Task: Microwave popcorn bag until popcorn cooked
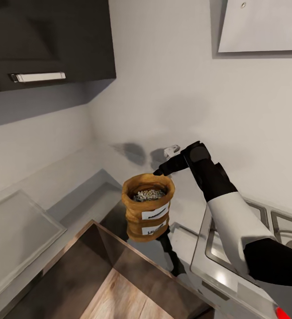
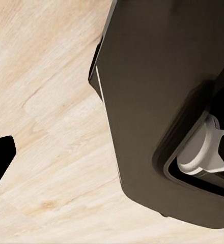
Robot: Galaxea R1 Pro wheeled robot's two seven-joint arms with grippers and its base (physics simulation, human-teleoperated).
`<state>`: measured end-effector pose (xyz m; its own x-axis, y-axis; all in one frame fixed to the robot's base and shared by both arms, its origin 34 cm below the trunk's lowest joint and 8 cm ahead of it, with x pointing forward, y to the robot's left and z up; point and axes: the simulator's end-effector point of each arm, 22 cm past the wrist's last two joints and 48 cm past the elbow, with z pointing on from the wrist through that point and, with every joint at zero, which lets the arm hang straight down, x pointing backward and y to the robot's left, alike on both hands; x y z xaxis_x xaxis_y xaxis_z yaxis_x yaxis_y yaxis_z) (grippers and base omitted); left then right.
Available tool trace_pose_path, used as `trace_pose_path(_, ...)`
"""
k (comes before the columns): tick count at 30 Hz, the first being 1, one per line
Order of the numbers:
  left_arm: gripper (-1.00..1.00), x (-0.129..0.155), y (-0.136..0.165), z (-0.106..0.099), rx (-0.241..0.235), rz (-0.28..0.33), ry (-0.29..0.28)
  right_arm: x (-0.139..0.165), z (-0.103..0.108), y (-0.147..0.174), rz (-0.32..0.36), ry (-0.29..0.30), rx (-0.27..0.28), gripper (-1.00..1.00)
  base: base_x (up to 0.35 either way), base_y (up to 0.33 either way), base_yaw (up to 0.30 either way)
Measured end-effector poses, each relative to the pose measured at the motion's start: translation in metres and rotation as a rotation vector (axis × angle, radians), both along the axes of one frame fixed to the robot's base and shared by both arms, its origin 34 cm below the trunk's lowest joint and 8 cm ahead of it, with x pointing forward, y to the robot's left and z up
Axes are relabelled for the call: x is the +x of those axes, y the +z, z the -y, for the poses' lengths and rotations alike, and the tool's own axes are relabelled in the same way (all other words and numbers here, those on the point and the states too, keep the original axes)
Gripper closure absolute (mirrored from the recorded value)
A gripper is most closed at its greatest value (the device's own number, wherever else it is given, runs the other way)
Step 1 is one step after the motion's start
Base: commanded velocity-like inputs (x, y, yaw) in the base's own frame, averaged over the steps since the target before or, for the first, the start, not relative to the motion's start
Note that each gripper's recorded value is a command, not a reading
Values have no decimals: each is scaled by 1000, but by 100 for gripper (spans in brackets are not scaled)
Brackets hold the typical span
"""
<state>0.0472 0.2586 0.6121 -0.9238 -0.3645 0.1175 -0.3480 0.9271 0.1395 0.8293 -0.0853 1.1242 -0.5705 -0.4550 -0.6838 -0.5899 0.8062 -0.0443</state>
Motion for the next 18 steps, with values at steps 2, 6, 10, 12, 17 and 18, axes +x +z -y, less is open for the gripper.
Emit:
trace_pose_path(2, -100, 0, 0, 0, 1, 1, 1, 0, 0, 0, 0, -1, 1, -100, 13, -2, 0)
trace_pose_path(6, -100, 0, 0, 0, 1, -1, 2, 0, 1, 0, 0, -2, 3, -100, 2, 0, 0)
trace_pose_path(10, -100, 0, 0, 0, 1, 0, 2, 1, 1, 0, -1, -4, 3, -100, 0, 0, 0)
trace_pose_path(12, -100, 0, 0, 0, 1, 1, 2, 1, 2, -1, -4, -5, 2, -100, 0, 0, 0)
trace_pose_path(17, -100, 0, 0, 0, 1, 1, 2, 1, 2, -1, -2, -5, 1, -100, 0, 0, 0)
trace_pose_path(18, -100, 0, 0, 0, 1, 0, 2, 1, 3, -1, -2, -5, 0, -100, 0, 0, 0)
